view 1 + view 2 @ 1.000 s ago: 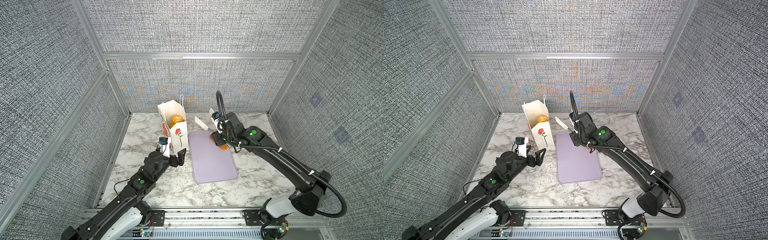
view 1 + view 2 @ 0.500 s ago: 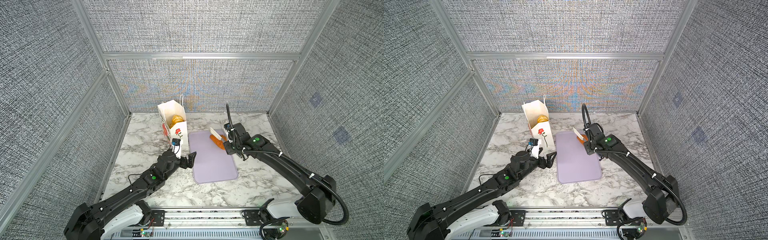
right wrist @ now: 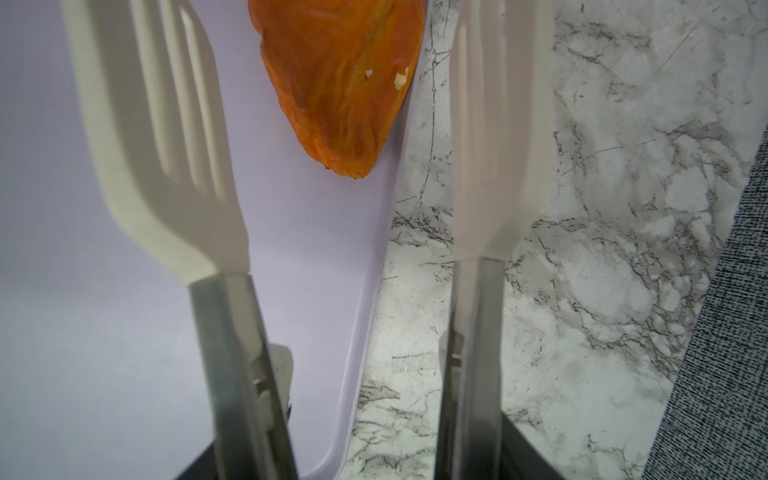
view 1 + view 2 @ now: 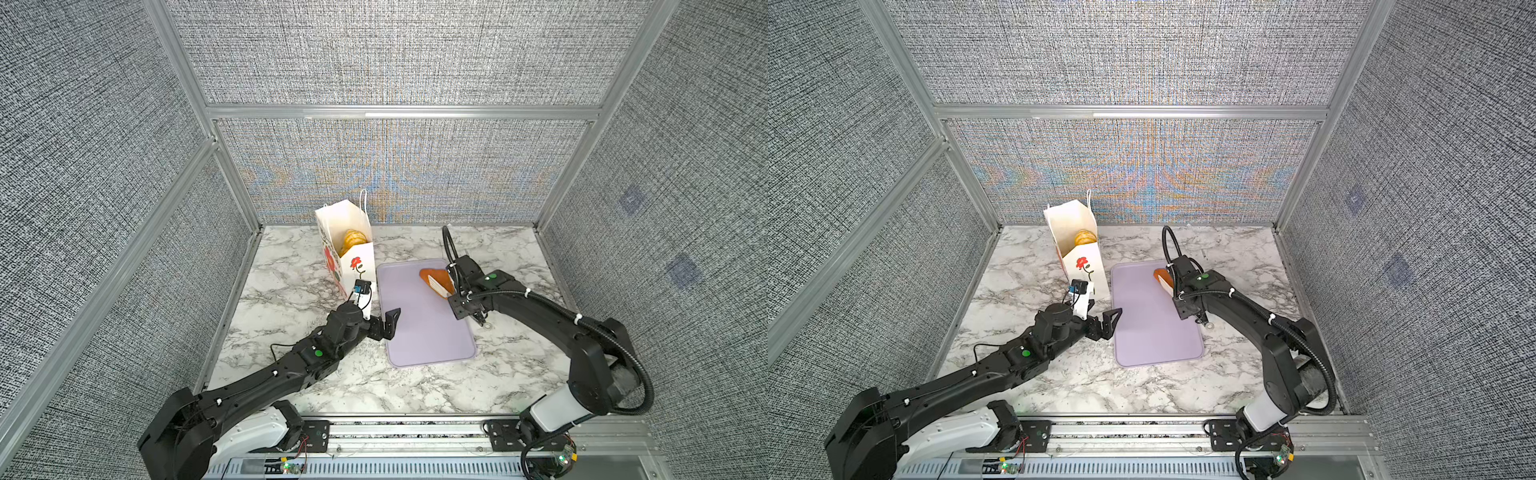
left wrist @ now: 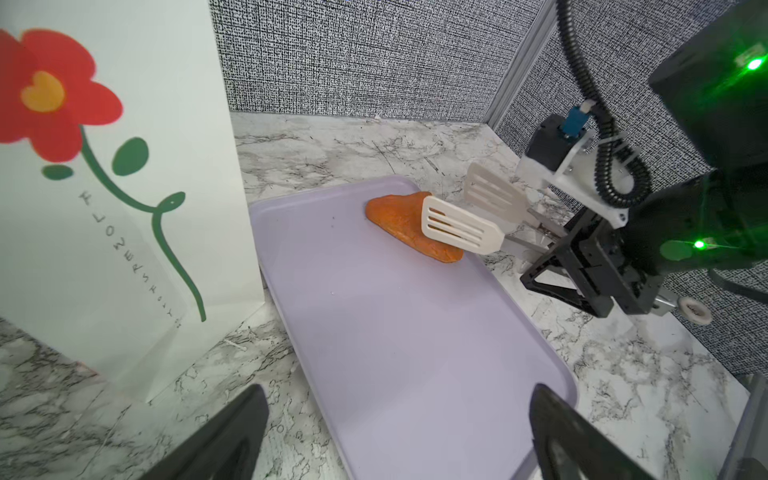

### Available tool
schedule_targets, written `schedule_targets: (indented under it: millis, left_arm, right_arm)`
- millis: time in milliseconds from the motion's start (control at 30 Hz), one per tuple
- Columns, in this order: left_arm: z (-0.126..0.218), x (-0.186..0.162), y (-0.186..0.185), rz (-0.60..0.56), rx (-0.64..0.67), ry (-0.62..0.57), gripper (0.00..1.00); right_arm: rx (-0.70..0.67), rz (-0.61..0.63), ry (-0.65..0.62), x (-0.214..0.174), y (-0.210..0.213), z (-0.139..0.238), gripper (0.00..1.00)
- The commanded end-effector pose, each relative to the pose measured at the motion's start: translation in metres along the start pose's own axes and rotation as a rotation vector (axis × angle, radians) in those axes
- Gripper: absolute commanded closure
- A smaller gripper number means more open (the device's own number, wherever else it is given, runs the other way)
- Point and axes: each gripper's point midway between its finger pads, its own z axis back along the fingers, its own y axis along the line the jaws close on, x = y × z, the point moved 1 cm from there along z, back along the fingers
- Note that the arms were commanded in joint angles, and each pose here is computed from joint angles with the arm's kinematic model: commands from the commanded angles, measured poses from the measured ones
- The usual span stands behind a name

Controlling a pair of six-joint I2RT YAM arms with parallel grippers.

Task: Place the fake bread into the paper bag
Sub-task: 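Move the open tongs back over the orange pastry on the tray, right gripper, then squeeze the tongs shut on the orange pastry with the right gripper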

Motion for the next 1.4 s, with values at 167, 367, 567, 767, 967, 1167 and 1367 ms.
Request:
schedule_targets:
  millis: [167,367,567,767,967,1167,1367]
  left_arm:
    - [0.001,0.004,0.002,0.007,0.011,-0.028,0.01]
    - [0.003,0.003,0.004,0.010,0.018,-0.032,0.01]
    - [0.006,0.003,0.006,0.009,0.027,-0.036,0.01]
    - [0.010,0.004,0.009,0.011,0.039,-0.047,0.01]
    - [0.015,0.003,0.012,0.012,0.049,-0.051,0.01]
    - [0.019,0.001,0.015,0.017,0.057,-0.055,0.01]
    - [0.023,-0.001,0.018,0.022,0.065,-0.055,0.01]
  right_arm:
    - [-0.041,0.029,0.049,-0.005,-0.001,-0.016,0.40]
    - [-0.040,0.059,0.107,-0.015,0.005,-0.029,0.49]
    - [-0.017,0.110,0.108,-0.013,0.021,-0.029,0.58]
    - [0.008,0.175,0.093,-0.009,0.044,-0.020,0.60]
    - [-0.014,0.160,0.089,-0.008,0.042,-0.016,0.56]
    - [-0.008,0.154,0.070,-0.005,0.048,-0.012,0.44]
    - [-0.028,0.165,0.076,-0.003,0.047,-0.017,0.42]
